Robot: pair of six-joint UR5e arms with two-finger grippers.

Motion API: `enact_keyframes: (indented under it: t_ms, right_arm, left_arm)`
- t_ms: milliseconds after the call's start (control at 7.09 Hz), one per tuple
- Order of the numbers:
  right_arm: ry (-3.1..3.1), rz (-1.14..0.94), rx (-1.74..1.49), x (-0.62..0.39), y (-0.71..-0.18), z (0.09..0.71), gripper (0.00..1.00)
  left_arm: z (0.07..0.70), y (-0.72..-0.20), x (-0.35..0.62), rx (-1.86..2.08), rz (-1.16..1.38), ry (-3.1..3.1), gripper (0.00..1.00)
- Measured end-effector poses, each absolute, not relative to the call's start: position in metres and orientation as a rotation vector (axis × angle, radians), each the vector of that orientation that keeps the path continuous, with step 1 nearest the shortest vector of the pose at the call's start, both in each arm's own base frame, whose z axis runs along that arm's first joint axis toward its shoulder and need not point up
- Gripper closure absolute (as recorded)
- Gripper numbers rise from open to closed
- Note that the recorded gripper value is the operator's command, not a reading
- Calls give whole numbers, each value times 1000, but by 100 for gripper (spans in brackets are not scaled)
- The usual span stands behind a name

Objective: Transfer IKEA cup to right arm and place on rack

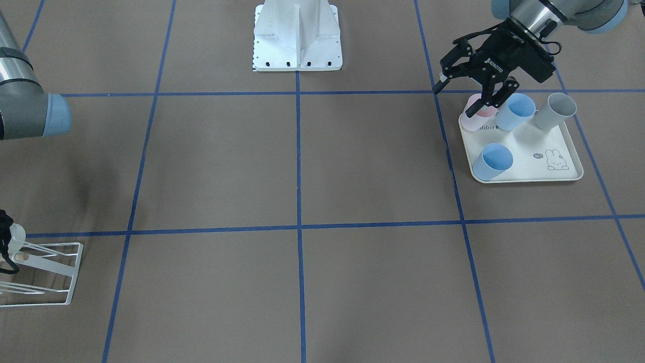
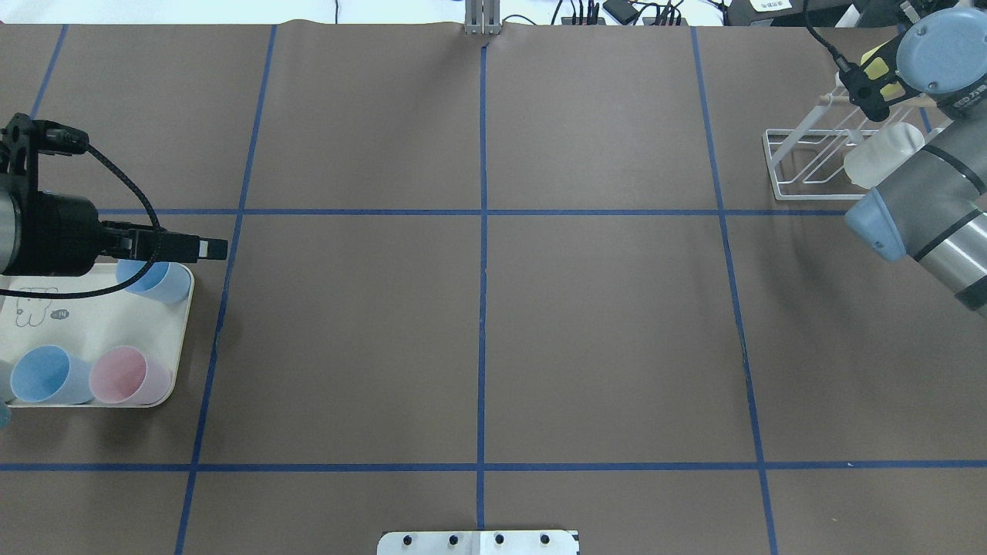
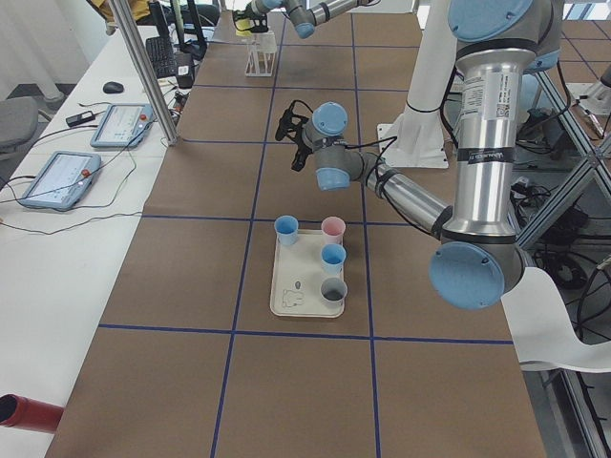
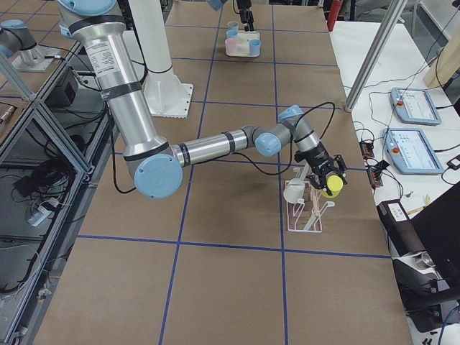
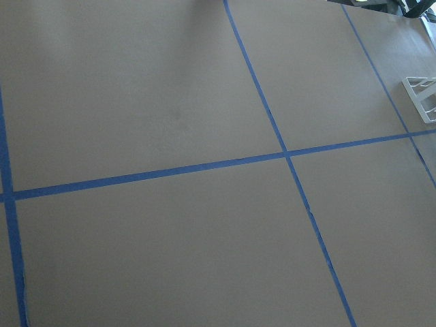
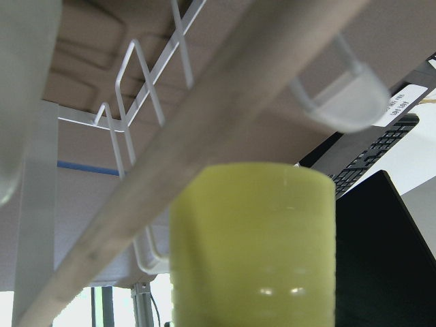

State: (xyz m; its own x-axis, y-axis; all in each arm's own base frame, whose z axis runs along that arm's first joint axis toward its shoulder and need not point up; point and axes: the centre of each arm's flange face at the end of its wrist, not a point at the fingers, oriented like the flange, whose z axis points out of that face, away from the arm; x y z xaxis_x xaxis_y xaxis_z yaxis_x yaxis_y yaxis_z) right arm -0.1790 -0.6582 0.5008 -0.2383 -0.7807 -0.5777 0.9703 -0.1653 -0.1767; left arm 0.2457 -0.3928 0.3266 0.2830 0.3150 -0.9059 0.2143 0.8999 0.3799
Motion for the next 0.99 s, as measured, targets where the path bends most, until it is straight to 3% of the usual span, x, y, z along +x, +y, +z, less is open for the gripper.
enact_keyframes:
  t_ms: [423, 846, 987]
  right_arm:
    - [615, -1729, 413, -180, -656, 504, 53]
    - [616, -1729, 411, -180, -655, 505, 2]
    - [615, -1729, 412, -180, -655, 505, 1]
  left_arm:
    - [326, -393, 246, 473, 61, 1301, 0]
    - [325, -392, 246, 462, 46, 1308, 0]
    - [325, -392, 246, 461, 45, 1308, 0]
